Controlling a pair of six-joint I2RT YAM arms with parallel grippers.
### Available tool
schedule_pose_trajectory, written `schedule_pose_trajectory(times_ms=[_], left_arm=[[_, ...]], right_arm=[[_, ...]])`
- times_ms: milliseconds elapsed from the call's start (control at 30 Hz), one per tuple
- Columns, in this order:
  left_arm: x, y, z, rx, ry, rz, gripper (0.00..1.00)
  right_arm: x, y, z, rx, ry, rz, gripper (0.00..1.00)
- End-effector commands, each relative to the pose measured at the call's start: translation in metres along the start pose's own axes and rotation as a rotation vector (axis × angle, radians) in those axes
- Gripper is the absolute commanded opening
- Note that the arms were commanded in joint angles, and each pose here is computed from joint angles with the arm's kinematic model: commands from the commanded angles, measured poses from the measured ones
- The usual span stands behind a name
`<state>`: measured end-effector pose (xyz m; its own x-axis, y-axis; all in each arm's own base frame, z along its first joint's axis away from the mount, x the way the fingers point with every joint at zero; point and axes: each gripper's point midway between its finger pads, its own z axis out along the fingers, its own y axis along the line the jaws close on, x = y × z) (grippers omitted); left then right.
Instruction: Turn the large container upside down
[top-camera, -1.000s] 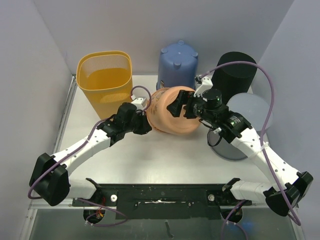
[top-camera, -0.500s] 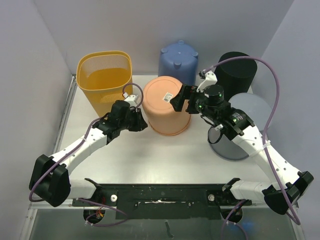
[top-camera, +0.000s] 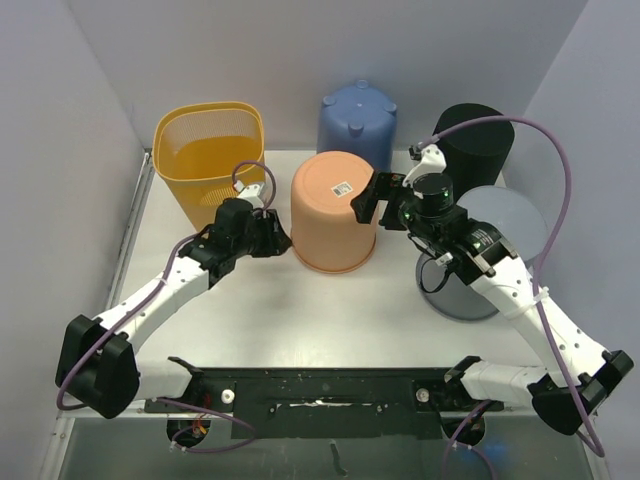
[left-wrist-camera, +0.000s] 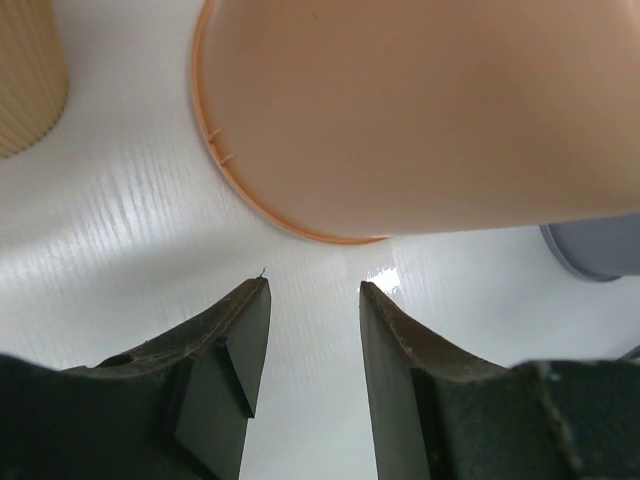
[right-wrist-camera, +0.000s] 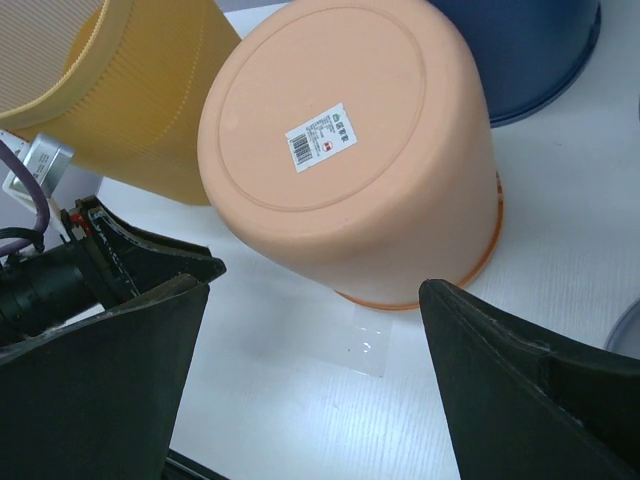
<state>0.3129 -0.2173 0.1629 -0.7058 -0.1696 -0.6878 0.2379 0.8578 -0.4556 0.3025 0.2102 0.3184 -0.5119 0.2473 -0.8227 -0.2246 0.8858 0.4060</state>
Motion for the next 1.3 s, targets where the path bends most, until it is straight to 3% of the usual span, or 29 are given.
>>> schedule_pose_trajectory(times_ms=[0,233,500,600,667,800,933,1033,1067,1100,1267], left_arm=[[-0.055,-0.011,-0.005,0.012,-0.190,-0.076,0.40],[-0.079,-0.046,0.025,0.119,-0.218,-0.085,0.40],[-0.037,-0.142,0.050,0.327,-0.051,0.201,0.40],[-0.027,-0.152,0.044,0.312,0.028,0.318,0.41],[-0.034,-0.146,0.029,0.277,0.041,0.353,0.41],[-0.074,-0.136,-0.018,0.263,-0.043,0.366,0.42],[-0.140,-0.104,-0.074,0.137,-0.254,0.310,0.50],[-0.184,-0.076,-0.106,-0.002,-0.419,0.244,0.62],[-0.196,-0.067,-0.113,-0.047,-0.460,0.231,0.72],[-0.205,-0.058,-0.118,-0.096,-0.493,0.218,0.75],[-0.237,-0.010,-0.113,-0.314,-0.488,0.178,0.76]], right_arm=[[-0.027,-0.009,-0.020,0.041,-0.110,0.019,0.92],[-0.036,-0.019,-0.033,0.085,-0.148,0.016,0.92],[-0.040,-0.030,-0.046,0.126,-0.181,0.024,0.92],[-0.041,-0.031,-0.047,0.131,-0.180,0.023,0.92],[-0.041,-0.032,-0.047,0.132,-0.182,0.021,0.92],[-0.042,-0.026,-0.042,0.106,-0.180,-0.015,0.92],[-0.041,-0.021,-0.034,0.090,-0.170,-0.024,0.92],[-0.041,-0.018,-0.029,0.076,-0.169,-0.028,0.92],[-0.042,-0.016,-0.029,0.071,-0.171,-0.029,0.92],[-0.041,-0.016,-0.028,0.070,-0.167,-0.031,0.92],[-0.042,-0.014,-0.027,0.064,-0.163,-0.033,0.92]])
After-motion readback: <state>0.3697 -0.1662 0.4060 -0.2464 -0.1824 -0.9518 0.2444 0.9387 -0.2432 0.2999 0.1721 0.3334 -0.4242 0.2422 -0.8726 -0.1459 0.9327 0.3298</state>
